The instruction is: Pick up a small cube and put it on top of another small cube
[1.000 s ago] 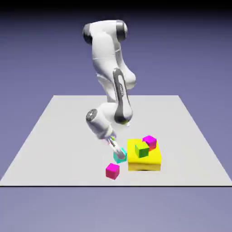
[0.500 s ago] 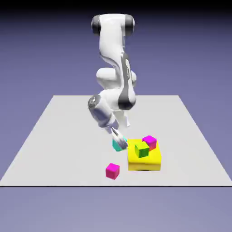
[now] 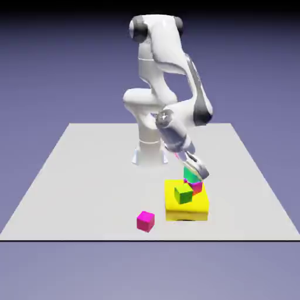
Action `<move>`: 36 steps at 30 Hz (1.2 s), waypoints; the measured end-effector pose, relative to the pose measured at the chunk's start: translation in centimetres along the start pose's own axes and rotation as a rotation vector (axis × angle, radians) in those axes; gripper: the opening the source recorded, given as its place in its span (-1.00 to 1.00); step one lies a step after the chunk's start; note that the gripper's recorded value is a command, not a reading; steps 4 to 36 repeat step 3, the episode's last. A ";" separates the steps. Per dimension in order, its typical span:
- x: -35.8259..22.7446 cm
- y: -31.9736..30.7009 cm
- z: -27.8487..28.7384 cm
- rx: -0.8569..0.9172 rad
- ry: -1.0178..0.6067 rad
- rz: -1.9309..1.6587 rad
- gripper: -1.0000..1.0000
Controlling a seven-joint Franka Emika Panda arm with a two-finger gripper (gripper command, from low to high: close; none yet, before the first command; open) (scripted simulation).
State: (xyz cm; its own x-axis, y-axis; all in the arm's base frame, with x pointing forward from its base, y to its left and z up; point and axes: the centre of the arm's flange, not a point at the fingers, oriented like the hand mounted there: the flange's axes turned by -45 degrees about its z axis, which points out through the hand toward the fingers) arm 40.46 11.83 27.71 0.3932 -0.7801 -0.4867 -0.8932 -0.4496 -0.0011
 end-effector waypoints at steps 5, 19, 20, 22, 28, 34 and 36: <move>-0.8 0.0 -4.2 -0.002 0.000 -0.004 1.00; -0.8 0.0 -4.2 -0.002 0.000 -0.004 1.00; -0.8 0.0 -4.2 -0.002 0.000 -0.004 1.00; -0.8 0.0 -4.2 -0.002 0.000 -0.004 1.00; -0.8 0.0 -4.2 -0.002 0.000 -0.004 1.00; -0.8 0.0 -4.2 -0.002 0.000 -0.004 1.00; -0.8 0.0 -4.2 -0.002 0.000 -0.004 1.00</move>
